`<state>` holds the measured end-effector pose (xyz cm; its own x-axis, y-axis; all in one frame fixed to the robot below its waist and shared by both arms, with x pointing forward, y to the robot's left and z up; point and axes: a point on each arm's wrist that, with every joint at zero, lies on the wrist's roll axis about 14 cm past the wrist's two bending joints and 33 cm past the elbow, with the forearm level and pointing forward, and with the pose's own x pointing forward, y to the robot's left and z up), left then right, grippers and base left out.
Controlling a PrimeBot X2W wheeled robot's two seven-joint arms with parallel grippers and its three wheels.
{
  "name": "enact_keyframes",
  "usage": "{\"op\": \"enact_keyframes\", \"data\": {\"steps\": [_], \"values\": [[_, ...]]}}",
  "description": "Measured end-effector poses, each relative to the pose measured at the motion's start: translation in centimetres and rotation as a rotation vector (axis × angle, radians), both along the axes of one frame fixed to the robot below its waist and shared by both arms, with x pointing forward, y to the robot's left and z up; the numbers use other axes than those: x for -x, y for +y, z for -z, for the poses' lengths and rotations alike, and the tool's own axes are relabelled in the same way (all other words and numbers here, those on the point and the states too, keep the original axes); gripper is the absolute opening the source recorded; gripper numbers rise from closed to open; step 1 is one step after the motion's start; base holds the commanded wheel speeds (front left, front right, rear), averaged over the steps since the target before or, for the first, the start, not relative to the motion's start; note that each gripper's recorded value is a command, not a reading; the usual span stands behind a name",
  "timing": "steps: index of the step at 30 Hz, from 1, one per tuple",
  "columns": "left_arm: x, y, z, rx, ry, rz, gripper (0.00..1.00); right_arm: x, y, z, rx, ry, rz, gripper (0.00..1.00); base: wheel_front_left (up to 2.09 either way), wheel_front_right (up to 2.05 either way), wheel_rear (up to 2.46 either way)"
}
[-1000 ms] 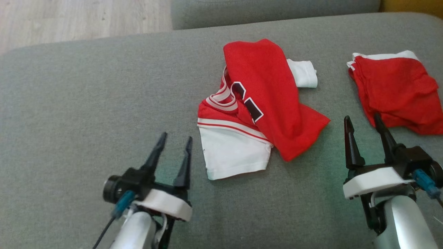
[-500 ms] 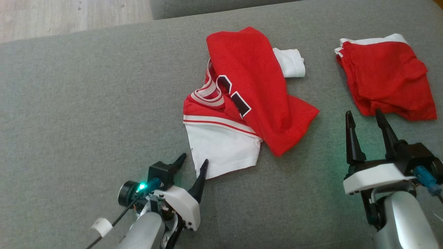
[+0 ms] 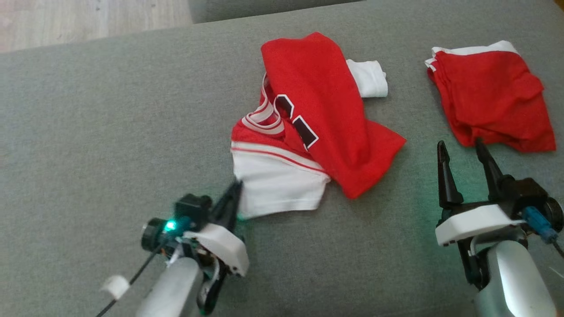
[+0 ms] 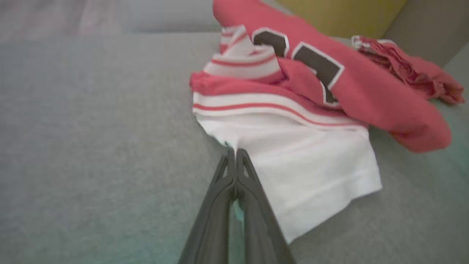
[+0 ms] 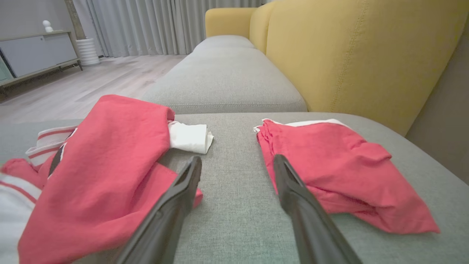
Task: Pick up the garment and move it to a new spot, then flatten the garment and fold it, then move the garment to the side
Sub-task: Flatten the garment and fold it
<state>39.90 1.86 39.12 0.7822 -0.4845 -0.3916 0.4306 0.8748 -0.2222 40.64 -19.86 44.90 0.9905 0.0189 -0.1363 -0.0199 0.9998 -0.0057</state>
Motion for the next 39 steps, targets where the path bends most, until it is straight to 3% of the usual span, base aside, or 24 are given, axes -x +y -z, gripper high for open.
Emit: {"op": "enact_keyframes", "data": {"steps": [5,11,19,33,34,36,39], "values": [[-2.3,3.1,-3.3,0.061,-0.153,-0.163,0.0,-0.3,0.7,1.0,0.0,0.058,-0.02,1.0,0.0,0.0,0.0],[-3.0,5.6,-5.4,0.084,-0.245,-0.257,0.0,-1.0,2.0,2.1,-0.053,0.113,-0.042,1.0,0.0,0.0,0.0],[-3.0,7.2,-6.1,0.084,-0.277,-0.311,0.0,-1.0,4.8,6.2,-0.11,0.285,-0.103,1.0,0.0,0.0,0.0],[-2.7,8.7,-5.8,0.071,-0.276,-0.351,0.0,-2.4,7.2,8.3,-0.114,0.37,-0.166,1.0,0.0,0.0,0.0],[-2.6,8.8,-5.8,0.07,-0.277,-0.353,0.0,-2.5,7.4,8.2,-0.109,0.372,-0.172,0.8,0.0,0.0,0.0],[-2.6,8.9,-5.9,0.068,-0.278,-0.355,0.0,-2.5,7.6,8.1,-0.101,0.364,-0.183,0.0,0.0,0.0,0.0],[-2.4,9.1,-6.0,0.067,-0.276,-0.361,0.0,-2.5,7.7,7.6,-0.078,0.332,-0.194,0.0,0.0,0.0,0.0]]}}
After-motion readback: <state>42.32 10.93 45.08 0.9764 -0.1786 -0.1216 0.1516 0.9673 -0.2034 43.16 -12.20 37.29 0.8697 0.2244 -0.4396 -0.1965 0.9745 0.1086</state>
